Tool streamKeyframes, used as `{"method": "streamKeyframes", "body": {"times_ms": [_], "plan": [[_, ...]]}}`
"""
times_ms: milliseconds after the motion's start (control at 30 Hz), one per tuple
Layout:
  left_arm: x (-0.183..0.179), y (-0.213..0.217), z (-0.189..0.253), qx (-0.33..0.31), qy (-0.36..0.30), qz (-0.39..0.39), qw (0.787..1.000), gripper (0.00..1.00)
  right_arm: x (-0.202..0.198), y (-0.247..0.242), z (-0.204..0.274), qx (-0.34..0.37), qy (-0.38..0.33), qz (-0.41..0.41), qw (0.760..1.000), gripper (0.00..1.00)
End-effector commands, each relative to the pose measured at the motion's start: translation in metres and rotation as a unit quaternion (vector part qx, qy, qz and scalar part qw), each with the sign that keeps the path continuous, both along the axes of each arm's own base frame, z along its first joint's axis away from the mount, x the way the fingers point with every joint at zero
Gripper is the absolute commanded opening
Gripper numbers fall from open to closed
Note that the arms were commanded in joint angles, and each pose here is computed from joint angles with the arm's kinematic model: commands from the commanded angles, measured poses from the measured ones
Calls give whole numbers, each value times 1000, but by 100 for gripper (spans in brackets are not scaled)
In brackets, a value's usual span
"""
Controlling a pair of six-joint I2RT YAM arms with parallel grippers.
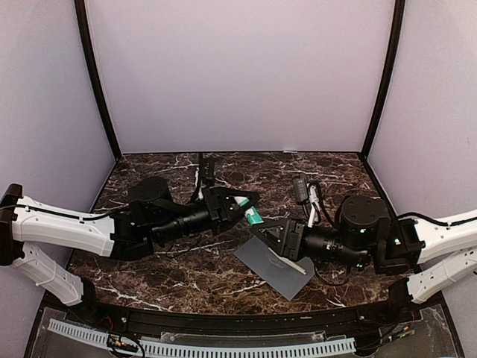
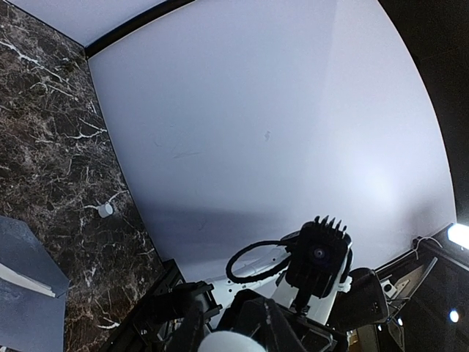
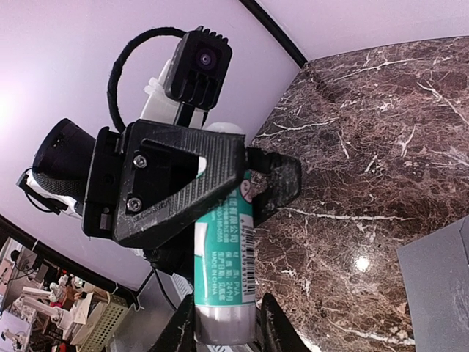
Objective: Place the letter into the envelope and seal it
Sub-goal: Adjust the solid glue.
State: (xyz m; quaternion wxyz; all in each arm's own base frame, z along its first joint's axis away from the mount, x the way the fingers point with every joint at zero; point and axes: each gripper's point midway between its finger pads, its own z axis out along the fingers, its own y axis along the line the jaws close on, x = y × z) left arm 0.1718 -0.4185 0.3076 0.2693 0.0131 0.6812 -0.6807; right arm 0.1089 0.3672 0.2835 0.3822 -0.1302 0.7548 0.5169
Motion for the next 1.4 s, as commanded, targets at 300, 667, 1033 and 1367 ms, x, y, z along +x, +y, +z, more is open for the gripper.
{"method": "streamKeyframes", "body": {"times_ms": [300, 667, 1033, 1367], "plan": [[-10, -7, 12, -14, -15, -24, 1000, 10, 1, 6, 17, 22, -6, -3, 1000, 2], [-15, -16, 15, -15, -24, -42, 999, 53, 1, 12, 18, 17, -8, 2, 1000, 0], [-15, -19, 15, -20, -20, -46, 999, 39, 12, 14, 5, 0, 6, -34, 999, 0], [-15, -19, 17, -27, -17, -44, 999, 38, 20, 3, -1, 4, 12, -65, 998, 0]]}}
